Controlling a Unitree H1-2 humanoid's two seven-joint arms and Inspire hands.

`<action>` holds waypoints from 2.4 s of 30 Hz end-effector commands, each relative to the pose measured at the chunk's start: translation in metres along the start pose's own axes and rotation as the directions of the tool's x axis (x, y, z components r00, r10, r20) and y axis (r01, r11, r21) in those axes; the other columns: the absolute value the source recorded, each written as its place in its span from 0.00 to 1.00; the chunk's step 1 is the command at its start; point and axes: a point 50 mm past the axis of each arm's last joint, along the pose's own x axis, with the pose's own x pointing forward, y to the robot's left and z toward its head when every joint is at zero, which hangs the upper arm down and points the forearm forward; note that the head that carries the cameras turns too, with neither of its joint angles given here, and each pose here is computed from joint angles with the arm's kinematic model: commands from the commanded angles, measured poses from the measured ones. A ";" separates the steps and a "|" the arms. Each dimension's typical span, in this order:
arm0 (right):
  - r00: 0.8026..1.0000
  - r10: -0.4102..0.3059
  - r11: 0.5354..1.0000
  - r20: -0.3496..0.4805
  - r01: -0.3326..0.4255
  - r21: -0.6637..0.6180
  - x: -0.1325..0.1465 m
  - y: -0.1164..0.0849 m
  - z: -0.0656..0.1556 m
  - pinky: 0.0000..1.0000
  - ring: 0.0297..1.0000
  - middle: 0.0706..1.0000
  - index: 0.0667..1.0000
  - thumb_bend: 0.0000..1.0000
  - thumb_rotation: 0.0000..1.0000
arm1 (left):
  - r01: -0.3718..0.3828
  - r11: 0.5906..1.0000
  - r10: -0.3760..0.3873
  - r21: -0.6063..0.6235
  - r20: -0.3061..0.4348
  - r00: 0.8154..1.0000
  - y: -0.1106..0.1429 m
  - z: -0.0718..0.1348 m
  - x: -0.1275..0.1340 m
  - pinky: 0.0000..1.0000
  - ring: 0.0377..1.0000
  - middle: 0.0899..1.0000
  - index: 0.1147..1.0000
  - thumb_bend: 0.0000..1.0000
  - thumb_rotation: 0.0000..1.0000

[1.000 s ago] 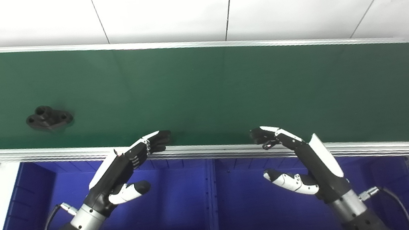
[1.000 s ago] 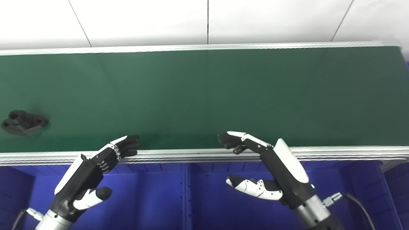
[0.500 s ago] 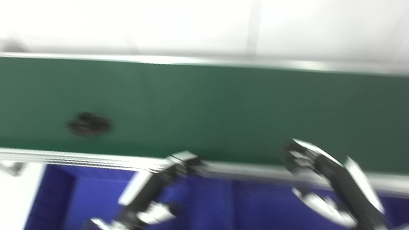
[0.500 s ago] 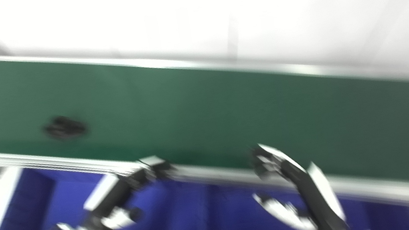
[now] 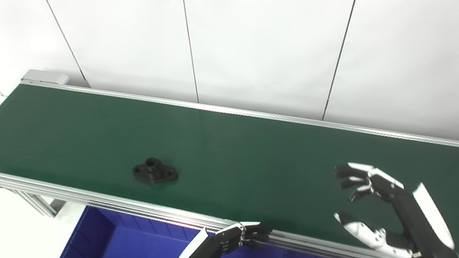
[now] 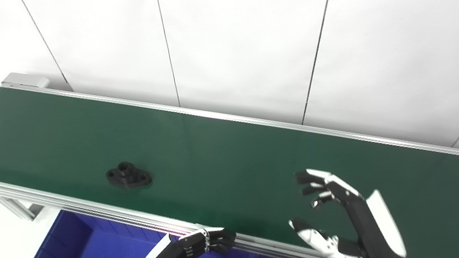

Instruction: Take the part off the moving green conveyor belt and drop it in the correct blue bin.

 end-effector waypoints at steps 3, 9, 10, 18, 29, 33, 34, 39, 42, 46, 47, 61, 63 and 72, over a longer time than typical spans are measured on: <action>0.999 0.004 0.998 0.037 -0.002 -0.055 0.024 -0.006 0.016 0.50 0.63 0.68 0.70 0.53 0.22 | -0.009 1.000 0.009 0.007 0.043 0.999 0.005 0.004 0.002 0.73 0.78 0.81 0.76 0.84 0.73; 0.994 0.103 0.990 0.034 -0.099 -0.097 0.054 -0.004 0.017 0.53 0.65 0.71 0.73 0.60 0.10 | -0.012 1.000 0.013 -0.005 0.043 0.999 0.006 0.002 0.003 0.72 0.77 0.80 0.75 0.78 0.69; 0.993 0.114 0.988 0.037 -0.110 -0.112 0.058 -0.003 0.016 0.52 0.64 0.71 0.73 0.60 0.11 | -0.013 1.000 0.013 -0.006 0.043 0.999 0.006 0.002 0.003 0.72 0.77 0.80 0.75 0.77 0.69; 0.983 0.183 0.968 0.020 -0.177 -0.179 0.086 0.010 0.011 0.56 0.68 0.74 0.77 0.60 0.24 | -0.021 1.000 0.022 -0.011 0.040 0.999 0.005 0.001 0.002 0.69 0.76 0.79 0.74 0.78 0.68; 0.965 0.258 0.946 0.037 -0.245 -0.212 0.115 0.036 0.014 0.61 0.71 0.75 0.80 0.61 0.35 | -0.035 0.999 0.036 -0.028 0.040 0.999 0.005 0.003 -0.008 0.69 0.75 0.78 0.73 0.78 0.68; 0.961 0.275 0.934 0.041 -0.256 -0.248 0.126 0.044 0.016 0.60 0.70 0.74 0.80 0.63 0.39 | -0.028 1.000 0.028 -0.002 0.030 0.999 0.008 0.006 -0.014 0.70 0.77 0.80 0.74 0.78 0.71; 0.960 0.277 0.932 0.041 -0.258 -0.253 0.129 0.047 0.017 0.60 0.70 0.74 0.80 0.63 0.39 | -0.031 1.000 0.031 -0.002 0.032 0.999 0.008 0.007 -0.015 0.70 0.77 0.80 0.74 0.78 0.71; 0.955 0.297 0.922 0.015 -0.282 -0.265 0.144 0.057 0.020 0.65 0.74 0.77 0.81 0.64 0.43 | -0.005 1.000 0.005 -0.002 0.049 0.999 0.014 0.013 -0.022 0.72 0.78 0.81 0.76 0.75 0.70; 0.954 0.300 0.913 0.007 -0.285 -0.291 0.153 0.063 0.022 0.65 0.74 0.77 0.81 0.64 0.41 | -0.001 1.000 0.002 -0.009 0.064 0.998 0.018 0.017 -0.025 0.72 0.78 0.82 0.76 0.75 0.70; 0.951 0.308 0.897 -0.009 -0.293 -0.332 0.164 0.070 0.021 0.64 0.72 0.76 0.81 0.64 0.38 | -0.003 1.000 0.006 -0.028 0.083 0.997 0.021 0.022 -0.032 0.72 0.79 0.83 0.76 0.76 0.71; 0.951 0.310 0.891 -0.011 -0.295 -0.346 0.167 0.072 0.021 0.63 0.72 0.76 0.81 0.64 0.38 | -0.006 1.000 0.008 -0.027 0.086 0.996 0.022 0.023 -0.033 0.72 0.79 0.83 0.77 0.76 0.72; 0.936 0.350 0.788 -0.032 -0.312 -0.530 0.180 0.098 0.001 0.62 0.72 0.75 0.77 0.74 0.29 | 0.022 0.999 -0.017 -0.046 0.114 0.993 0.035 0.021 -0.042 0.78 0.82 0.85 0.79 0.76 0.80; 0.934 0.356 0.768 -0.043 -0.319 -0.555 0.180 0.101 -0.002 0.61 0.70 0.74 0.76 0.75 0.29 | 0.020 0.999 -0.016 -0.041 0.117 0.993 0.036 0.022 -0.043 0.78 0.82 0.85 0.79 0.76 0.81; 0.910 0.401 0.697 -0.106 -0.378 -0.609 0.176 0.104 -0.011 0.60 0.69 0.73 0.77 0.73 0.31 | 0.019 0.999 -0.012 -0.044 0.154 0.988 0.036 0.029 -0.047 0.77 0.81 0.84 0.79 0.75 0.80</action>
